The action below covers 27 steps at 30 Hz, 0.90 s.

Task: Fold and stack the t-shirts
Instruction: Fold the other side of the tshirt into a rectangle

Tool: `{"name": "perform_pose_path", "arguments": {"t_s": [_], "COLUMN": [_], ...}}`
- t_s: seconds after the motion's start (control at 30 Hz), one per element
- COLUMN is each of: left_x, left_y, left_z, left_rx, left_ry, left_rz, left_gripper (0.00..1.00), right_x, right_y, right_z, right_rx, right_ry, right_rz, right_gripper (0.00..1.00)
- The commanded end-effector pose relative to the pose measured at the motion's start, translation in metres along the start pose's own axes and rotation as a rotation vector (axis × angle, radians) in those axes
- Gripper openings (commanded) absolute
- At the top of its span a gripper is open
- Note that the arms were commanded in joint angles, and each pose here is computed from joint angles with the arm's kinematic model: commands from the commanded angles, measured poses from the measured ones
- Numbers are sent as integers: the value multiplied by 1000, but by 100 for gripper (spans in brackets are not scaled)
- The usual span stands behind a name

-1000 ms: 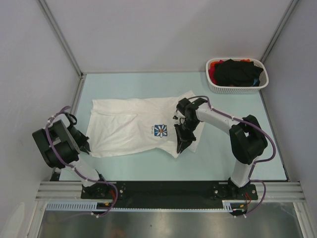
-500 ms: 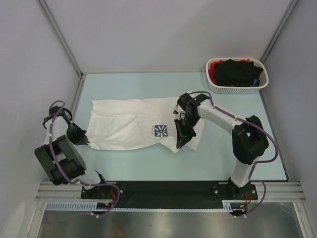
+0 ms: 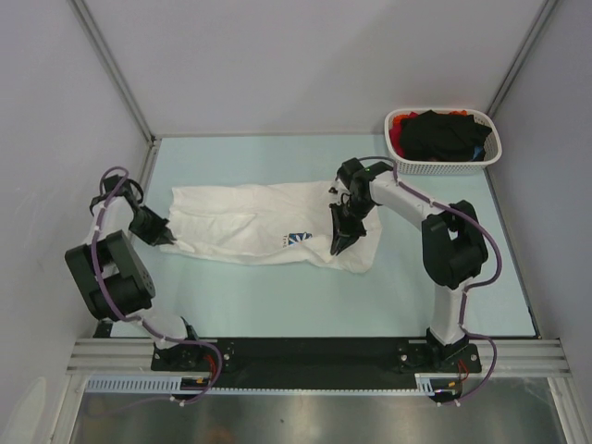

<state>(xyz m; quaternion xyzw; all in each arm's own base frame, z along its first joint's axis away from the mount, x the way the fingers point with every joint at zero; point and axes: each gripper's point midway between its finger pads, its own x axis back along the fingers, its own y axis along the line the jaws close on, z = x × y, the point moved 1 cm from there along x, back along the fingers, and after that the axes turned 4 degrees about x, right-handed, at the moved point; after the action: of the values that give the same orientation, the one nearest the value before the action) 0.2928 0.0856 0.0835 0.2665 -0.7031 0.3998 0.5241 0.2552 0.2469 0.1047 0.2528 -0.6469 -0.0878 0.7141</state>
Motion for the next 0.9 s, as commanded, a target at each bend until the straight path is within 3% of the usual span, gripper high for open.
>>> {"name": "perform_pose_path", "arguments": {"t_s": [0.0,0.3,0.33,0.37,0.43,0.47,0.73,0.77,0.83,0.87], "left_x": [4,-22,-31,-34,-37,-38,-24,-23,-26,-28], "left_y": [-41,-51,-48,-46,-44,-44,-58,-60,-63,-65], "left_z": [-26,-43,-41,-40,-40,-41,-54,-57,-57,-58], "left_rx": [7,27,25,26,31,34,12,12,14,15], "left_ry": [-49,25,52,67,79,76,8,3,10,13], "left_rz": [85,15,-11,-24,-41,-44,12,16,31,41], "left_gripper": [0,0,9,47,78,99,100,96,82,48], "right_x": [5,-3,-1,-3,-6,-6,-4,-4,-3,-2], "right_y": [-3,-11,-10,-10,-10,-11,-15,-14,-14,-15], "right_z": [-41,-87,-91,-93,-96,-96,-102,-102,-105,-106], "right_rx": [39,2,3,5,2,1,-12,-10,-10,-11], "right_ry": [-96,-135,-143,-142,-139,-138,-157,-157,-164,-168], "right_rz": [-6,-23,-28,-29,-30,-30,-12,-16,-15,-16], "right_gripper": [0,0,0,0,0,0,0,0,0,0]}}
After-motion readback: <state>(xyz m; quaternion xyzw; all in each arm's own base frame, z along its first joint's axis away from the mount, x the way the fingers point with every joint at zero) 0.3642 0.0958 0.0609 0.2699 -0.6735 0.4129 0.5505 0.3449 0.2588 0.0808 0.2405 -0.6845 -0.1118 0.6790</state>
